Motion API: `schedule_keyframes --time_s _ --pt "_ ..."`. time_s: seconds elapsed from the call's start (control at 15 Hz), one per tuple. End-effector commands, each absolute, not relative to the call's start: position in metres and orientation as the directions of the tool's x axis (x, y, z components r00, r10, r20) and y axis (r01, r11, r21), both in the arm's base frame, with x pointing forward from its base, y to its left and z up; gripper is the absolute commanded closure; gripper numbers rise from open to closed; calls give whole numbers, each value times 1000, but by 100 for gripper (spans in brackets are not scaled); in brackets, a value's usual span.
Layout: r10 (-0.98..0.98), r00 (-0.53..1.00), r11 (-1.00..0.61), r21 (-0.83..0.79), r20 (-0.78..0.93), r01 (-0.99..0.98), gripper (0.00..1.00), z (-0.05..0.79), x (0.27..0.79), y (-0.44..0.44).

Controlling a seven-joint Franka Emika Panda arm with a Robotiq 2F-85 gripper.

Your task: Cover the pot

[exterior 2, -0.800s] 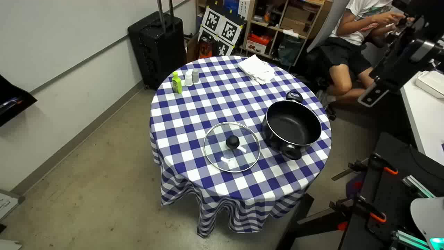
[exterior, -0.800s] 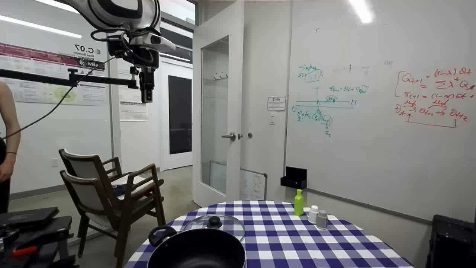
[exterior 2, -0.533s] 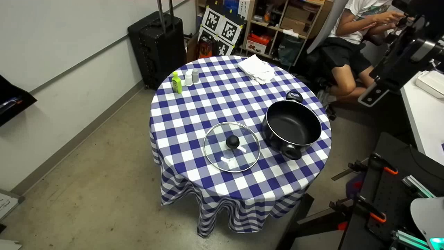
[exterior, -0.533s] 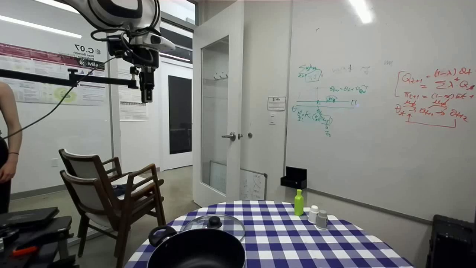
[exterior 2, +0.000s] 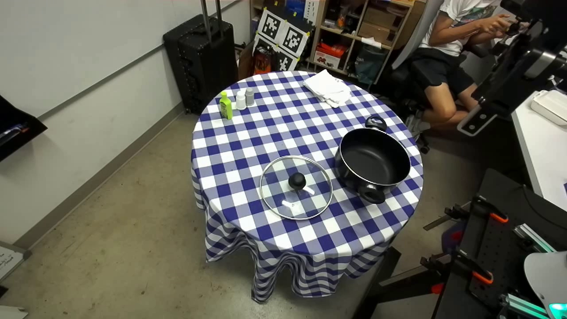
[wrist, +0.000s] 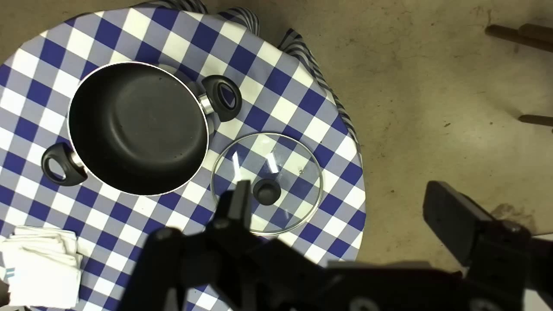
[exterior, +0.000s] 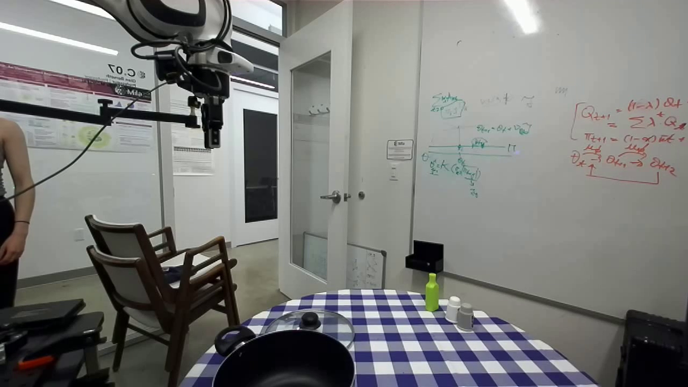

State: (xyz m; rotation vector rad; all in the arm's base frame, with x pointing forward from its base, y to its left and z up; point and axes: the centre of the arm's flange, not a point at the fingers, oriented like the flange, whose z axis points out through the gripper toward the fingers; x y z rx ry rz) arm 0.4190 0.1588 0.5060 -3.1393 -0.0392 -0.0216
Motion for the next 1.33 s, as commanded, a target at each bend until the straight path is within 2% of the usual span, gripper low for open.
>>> schedule_keyframes --time_s 0.0,1.0,1.27 --pt "25 1000 -1000 -2 14 25 0 506 419 159" --pt "25 1000 -1000 -2 14 25 0 506 419 159" --pt "47 999 -999 16 6 47 0 495 434 162"
